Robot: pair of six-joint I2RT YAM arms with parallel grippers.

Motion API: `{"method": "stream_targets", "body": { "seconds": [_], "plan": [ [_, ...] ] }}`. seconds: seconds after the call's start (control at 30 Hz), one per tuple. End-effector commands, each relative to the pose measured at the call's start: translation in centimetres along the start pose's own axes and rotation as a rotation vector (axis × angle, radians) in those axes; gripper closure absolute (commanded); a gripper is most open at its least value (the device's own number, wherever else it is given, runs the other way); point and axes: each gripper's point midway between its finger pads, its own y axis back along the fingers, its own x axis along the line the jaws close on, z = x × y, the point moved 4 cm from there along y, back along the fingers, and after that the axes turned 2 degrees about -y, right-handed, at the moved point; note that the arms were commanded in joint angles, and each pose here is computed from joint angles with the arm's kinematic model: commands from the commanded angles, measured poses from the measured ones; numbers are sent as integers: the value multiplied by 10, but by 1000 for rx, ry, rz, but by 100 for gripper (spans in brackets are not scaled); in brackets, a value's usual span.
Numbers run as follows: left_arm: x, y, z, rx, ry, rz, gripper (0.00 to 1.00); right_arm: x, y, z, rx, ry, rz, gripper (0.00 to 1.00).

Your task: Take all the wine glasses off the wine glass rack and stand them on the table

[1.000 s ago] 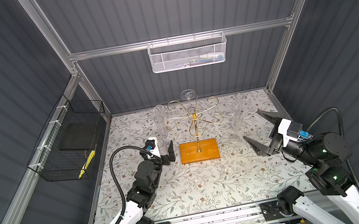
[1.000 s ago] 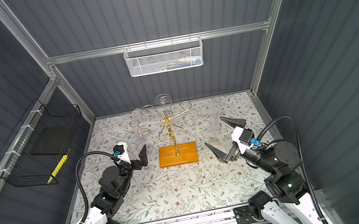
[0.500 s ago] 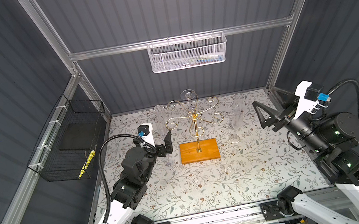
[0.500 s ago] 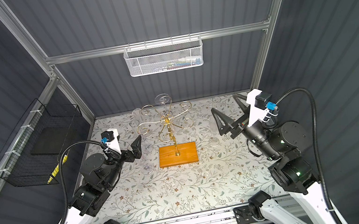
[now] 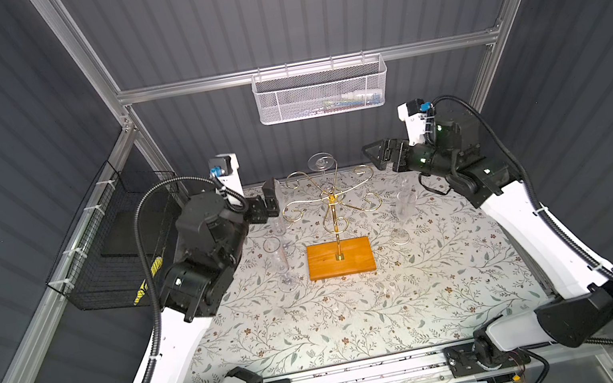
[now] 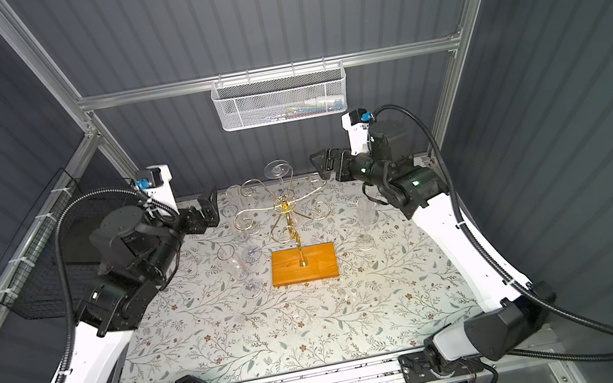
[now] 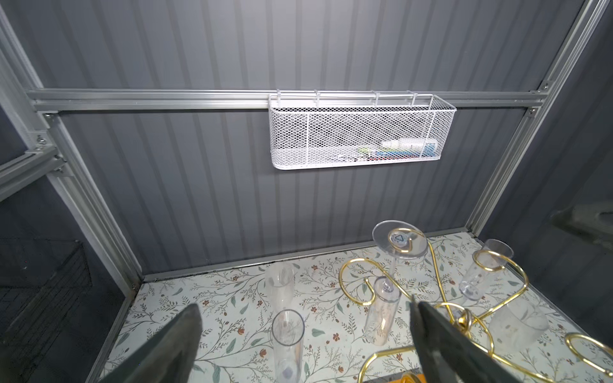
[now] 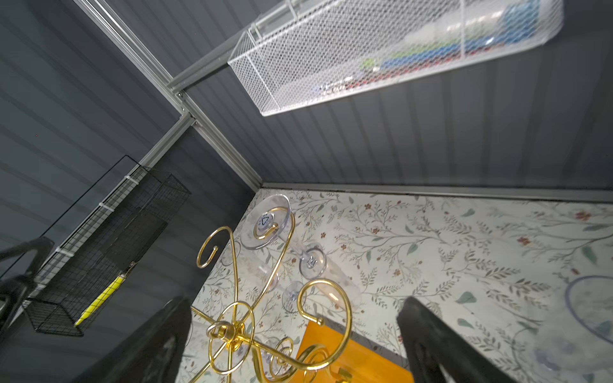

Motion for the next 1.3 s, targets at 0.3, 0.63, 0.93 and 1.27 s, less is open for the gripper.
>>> {"method": "stream_targets", "body": {
  "seconds": [0.3, 0.63, 0.93, 1.27],
  "plan": [
    [-28, -91, -2, 219, 121, -341, 9, 18, 37, 10, -59, -25, 117, 1],
    [-54, -171, -28, 308, 415, -612, 29, -2, 78, -12, -86, -37, 87, 1],
    [-72, -206, -43, 384, 524, -755, 49, -8, 104, -23, -94, -32, 83, 1],
    [-74, -204, -55, 425, 517, -767, 57, -16, 104, -27, -84, -59, 93, 1]
  ]
}}
